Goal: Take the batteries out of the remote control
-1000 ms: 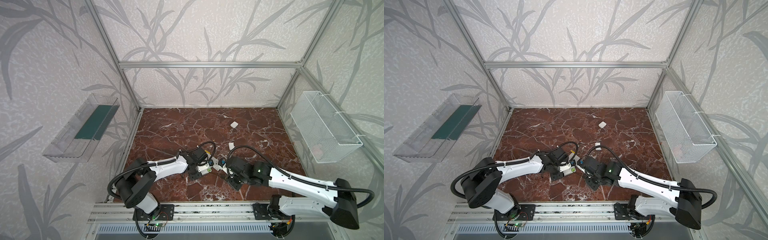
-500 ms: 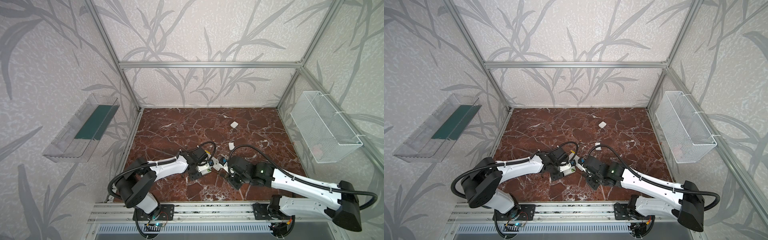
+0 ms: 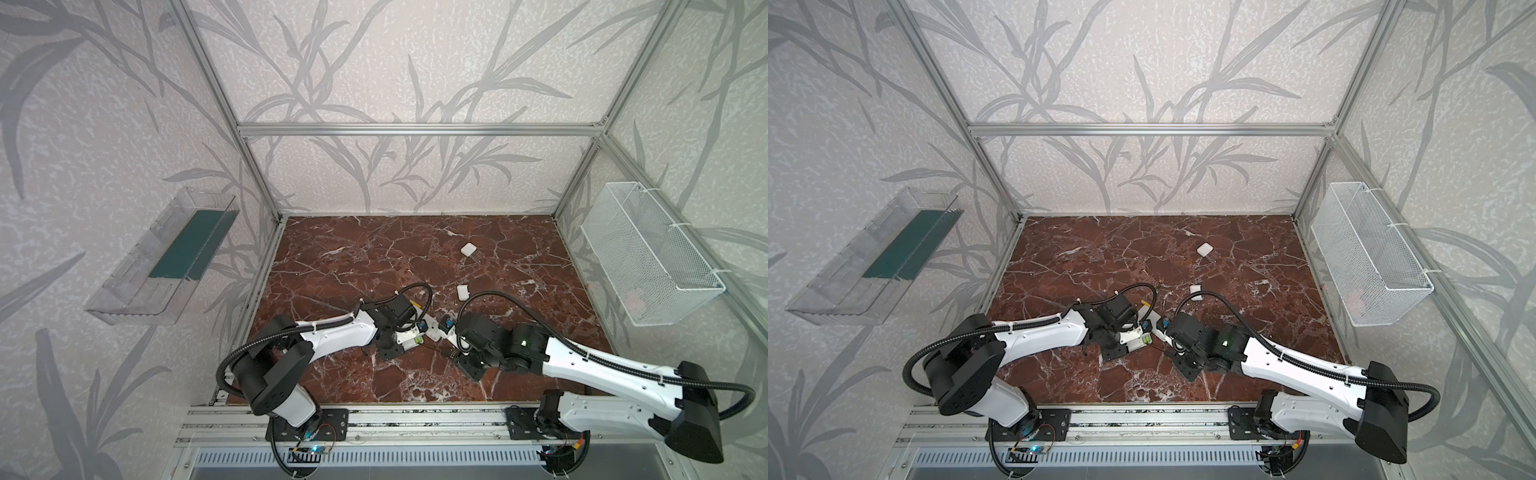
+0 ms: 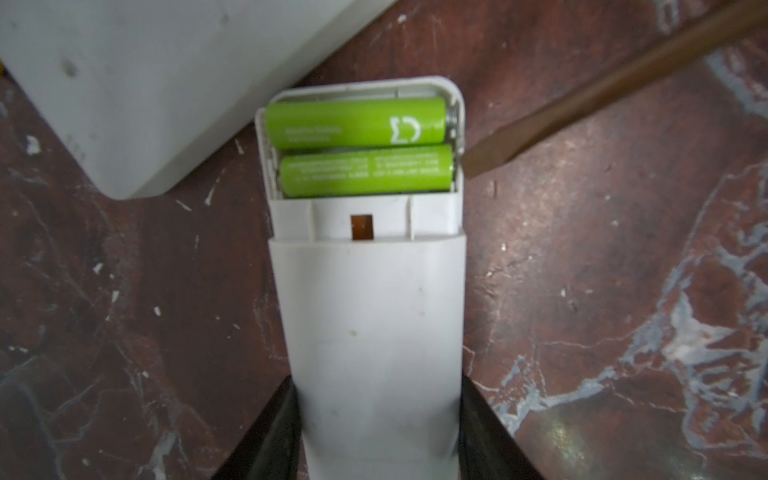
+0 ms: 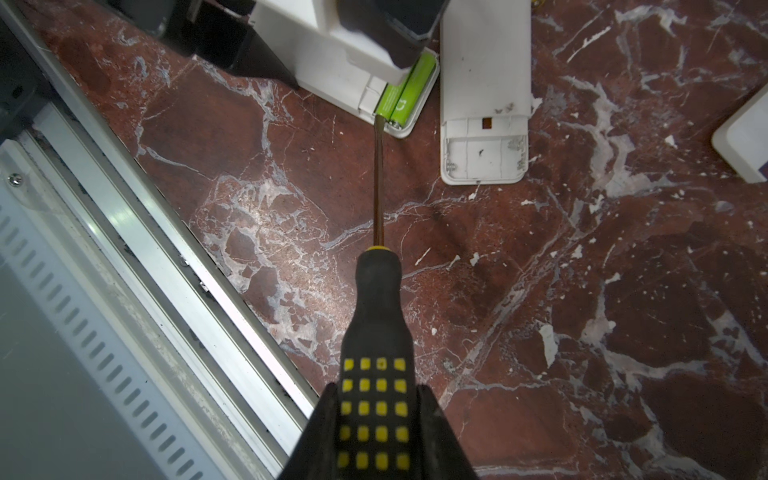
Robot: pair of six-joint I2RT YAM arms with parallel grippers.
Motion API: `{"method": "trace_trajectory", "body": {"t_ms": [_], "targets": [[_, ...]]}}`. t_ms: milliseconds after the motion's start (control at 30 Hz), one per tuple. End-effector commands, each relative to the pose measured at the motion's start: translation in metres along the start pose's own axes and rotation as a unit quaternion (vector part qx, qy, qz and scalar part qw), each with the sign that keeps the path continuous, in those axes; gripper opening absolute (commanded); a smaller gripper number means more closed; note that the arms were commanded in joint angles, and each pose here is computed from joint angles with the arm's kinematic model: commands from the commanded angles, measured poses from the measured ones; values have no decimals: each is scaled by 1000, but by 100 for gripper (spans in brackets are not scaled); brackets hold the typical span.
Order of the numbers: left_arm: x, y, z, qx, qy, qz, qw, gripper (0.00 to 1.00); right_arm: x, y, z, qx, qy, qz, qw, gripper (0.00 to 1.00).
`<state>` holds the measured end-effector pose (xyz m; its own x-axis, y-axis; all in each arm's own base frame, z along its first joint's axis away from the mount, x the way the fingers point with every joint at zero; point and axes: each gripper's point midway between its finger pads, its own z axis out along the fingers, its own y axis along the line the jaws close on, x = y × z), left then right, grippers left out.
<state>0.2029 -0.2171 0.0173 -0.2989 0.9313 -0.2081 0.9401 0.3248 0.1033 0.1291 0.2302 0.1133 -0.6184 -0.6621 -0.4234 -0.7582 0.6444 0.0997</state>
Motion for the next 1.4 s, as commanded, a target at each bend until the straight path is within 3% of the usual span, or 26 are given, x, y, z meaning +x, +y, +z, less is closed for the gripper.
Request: {"method": "trace_trajectory", "body": {"t_ms": [0,700,1367], "targets": [[6,-15,10,32,18,12,999,32,-4,1,-1,-1,-3,-5,1000,0],[7,-16,10,34,20,12,999,31,-8,4,5,-8,-6,-5,1000,0],[7,-17,10,36,20,13,999,30,3,-17,9,47,-19,-5,999,0]]}}
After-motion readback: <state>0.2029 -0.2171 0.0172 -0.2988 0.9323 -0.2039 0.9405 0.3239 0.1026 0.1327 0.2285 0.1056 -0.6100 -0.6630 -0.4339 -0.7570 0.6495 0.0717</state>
